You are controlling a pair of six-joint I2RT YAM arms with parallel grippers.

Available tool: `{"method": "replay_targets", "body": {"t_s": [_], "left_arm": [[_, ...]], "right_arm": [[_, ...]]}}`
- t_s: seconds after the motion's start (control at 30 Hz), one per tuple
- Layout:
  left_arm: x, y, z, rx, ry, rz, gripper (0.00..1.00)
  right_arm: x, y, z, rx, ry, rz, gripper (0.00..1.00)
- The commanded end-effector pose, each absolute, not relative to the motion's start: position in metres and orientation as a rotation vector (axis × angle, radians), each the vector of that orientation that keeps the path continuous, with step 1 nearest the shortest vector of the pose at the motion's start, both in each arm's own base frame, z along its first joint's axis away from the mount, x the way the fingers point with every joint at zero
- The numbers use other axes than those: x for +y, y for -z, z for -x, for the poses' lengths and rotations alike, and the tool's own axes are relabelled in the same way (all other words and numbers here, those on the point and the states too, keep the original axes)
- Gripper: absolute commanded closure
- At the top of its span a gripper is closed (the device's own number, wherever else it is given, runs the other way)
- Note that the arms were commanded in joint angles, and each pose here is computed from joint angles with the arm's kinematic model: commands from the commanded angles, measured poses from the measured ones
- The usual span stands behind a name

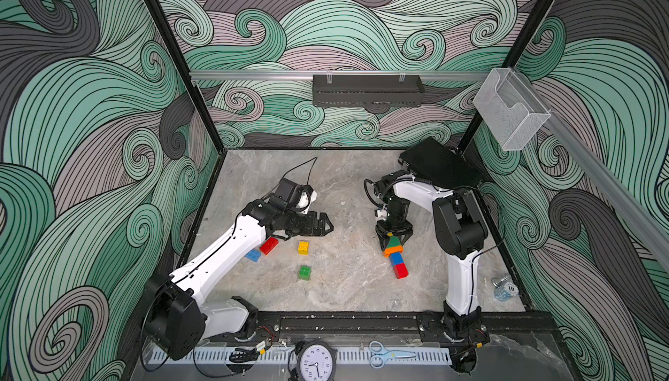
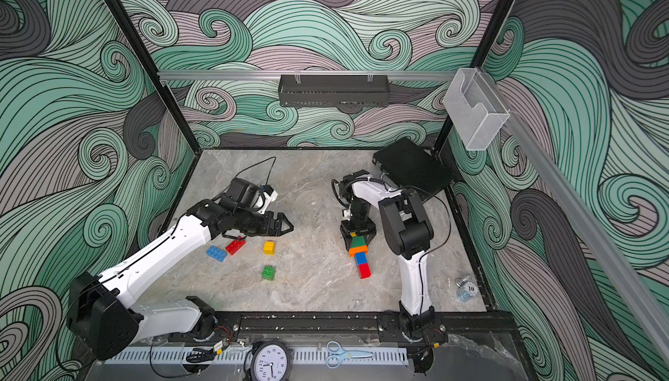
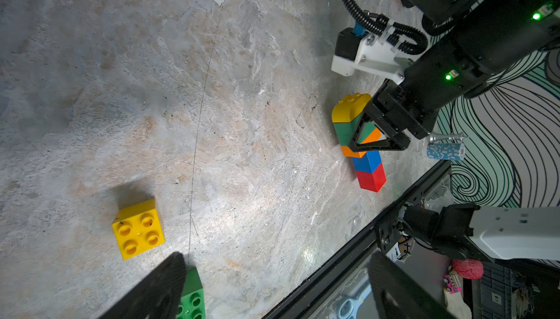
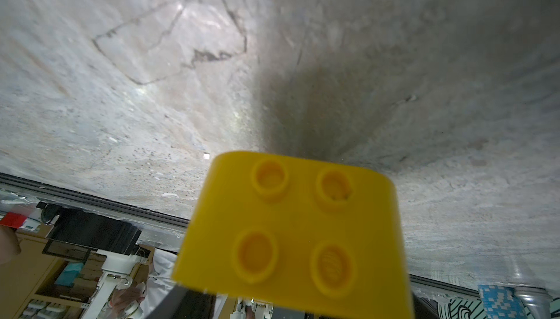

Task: Assemble an ice cream with lego
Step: Adjust the lego brick at the center of the board.

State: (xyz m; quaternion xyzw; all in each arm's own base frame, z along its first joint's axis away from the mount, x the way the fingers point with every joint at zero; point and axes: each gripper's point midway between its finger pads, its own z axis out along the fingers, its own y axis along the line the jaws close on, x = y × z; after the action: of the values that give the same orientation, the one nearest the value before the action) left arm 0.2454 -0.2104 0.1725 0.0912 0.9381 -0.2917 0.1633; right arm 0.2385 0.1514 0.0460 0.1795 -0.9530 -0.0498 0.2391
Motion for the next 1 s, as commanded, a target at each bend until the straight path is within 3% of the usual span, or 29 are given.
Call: {"method": "replay_targets", "body": {"t_s": [0.0,0.33,0.47,0.87,0.97], "left_arm": [[-0.208,-0.176,-0.243,2.662,0.842,-0.274,0.05],[-0.211,-0.178,-0.247,2.667,0.849,-0.265,0.05],[-0.211,-0.178,-0.249,2.671,0.845,-0.26,0.05],[-0.21,-0.178,-0.251,2.682,0.827,-0.256,0.05],[-0.21,-0.179,-0.251,2.679,0.827,-0.246,0.05]], "right_arm": [[0.146,-0.05,-0.238,-2.602,0.116,-0.504,0.66],[0.147,-0.033,-0.241,-2.603,0.099,-0.468,0.58],[0.147,-0.032,-0.241,-2.608,0.095,-0.466,0.48],[0.141,-0.033,-0.248,-2.66,0.049,-0.472,0.03],[0.14,-0.038,-0.259,-2.735,0.016,-0.463,0.01]]}}
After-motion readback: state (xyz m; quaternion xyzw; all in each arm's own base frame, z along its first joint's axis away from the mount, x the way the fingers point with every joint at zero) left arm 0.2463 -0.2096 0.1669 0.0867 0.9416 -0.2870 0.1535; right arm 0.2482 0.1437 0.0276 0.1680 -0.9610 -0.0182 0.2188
